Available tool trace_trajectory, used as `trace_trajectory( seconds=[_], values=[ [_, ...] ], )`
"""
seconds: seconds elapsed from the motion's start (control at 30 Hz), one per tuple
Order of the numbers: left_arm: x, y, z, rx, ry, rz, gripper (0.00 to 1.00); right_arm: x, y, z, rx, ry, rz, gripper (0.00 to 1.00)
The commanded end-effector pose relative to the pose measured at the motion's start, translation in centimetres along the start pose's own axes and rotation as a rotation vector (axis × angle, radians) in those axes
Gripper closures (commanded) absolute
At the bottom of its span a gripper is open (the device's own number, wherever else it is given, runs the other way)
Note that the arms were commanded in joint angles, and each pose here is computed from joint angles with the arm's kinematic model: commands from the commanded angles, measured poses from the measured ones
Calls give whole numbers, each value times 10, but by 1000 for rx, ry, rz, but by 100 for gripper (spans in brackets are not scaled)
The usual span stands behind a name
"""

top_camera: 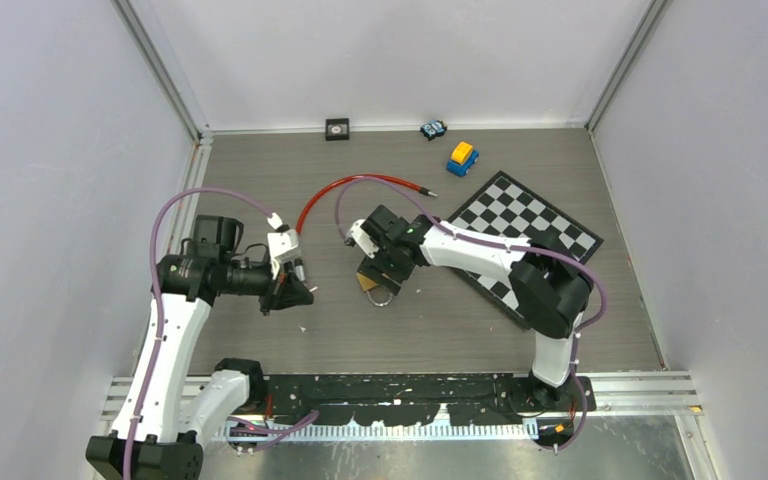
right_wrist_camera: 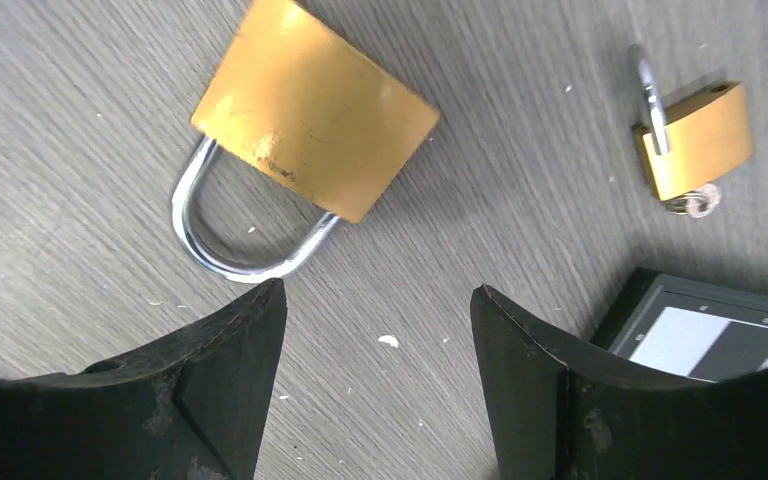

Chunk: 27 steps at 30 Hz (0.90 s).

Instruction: Unlock with the key

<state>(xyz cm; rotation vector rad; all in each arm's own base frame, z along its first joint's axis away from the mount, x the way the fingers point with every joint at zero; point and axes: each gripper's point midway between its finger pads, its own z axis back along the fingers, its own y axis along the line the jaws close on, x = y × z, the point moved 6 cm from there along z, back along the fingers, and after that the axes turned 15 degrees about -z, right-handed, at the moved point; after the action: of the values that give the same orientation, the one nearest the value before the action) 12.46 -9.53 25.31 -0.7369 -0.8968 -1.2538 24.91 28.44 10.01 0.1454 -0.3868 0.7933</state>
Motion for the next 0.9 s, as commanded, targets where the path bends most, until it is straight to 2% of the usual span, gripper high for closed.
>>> trace_trajectory(
  seconds=[0.0,0.13,0.3,0.63,0.87],
  values=[
    [4,8,-2,13,-34,-24,100,22,2,28,41,-123,43,27],
    [4,9,-3,18,-35,-31,100,26,1,31,40,-136,9,24],
    [5,11,-3,21,-40,-32,100,30,20,23,122,-119,-85,22],
    [8,11,-2,24,-44,-26,100,67,22,13,95,-215,-39,23],
    [7,6,-1,27,-45,-33,100,87,26,-13,100,-188,2,24]
  ],
)
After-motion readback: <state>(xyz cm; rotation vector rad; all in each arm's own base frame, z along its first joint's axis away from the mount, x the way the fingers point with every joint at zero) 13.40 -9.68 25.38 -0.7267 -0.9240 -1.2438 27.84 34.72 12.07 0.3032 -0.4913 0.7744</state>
